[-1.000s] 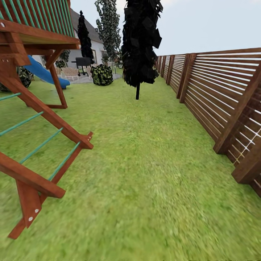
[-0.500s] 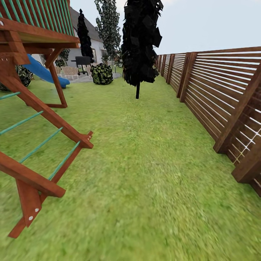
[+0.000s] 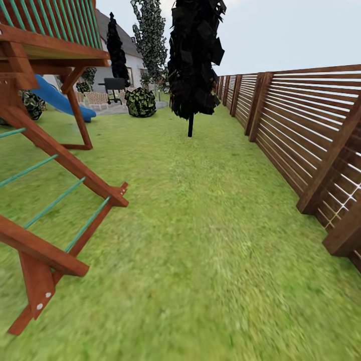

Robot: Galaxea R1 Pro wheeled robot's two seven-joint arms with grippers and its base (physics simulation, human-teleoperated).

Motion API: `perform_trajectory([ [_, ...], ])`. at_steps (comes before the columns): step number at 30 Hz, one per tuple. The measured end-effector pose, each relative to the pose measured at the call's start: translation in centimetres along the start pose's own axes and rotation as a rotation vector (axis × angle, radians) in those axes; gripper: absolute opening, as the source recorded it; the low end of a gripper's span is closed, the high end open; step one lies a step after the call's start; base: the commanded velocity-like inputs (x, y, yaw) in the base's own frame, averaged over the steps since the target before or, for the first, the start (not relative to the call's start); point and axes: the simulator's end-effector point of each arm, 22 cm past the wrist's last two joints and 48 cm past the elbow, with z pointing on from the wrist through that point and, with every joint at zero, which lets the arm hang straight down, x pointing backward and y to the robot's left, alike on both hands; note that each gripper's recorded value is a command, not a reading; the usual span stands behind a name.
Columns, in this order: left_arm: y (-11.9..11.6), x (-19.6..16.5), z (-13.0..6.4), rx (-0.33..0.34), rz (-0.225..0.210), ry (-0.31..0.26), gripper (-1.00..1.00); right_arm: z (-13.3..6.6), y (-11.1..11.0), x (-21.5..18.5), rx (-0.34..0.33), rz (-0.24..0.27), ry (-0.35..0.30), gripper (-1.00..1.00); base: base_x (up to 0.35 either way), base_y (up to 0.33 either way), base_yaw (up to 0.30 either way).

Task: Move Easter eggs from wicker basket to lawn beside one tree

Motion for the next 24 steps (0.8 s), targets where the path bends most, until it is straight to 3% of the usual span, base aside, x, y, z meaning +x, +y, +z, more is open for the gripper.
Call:
perform_trajectory([
  [24,0.02,-0.02,0.00,0.000,0.000,-0.001,1.00,0.00,0.01,0.01,0.000,0.000,0.000,1.00,0.339,0.000,0.000],
])
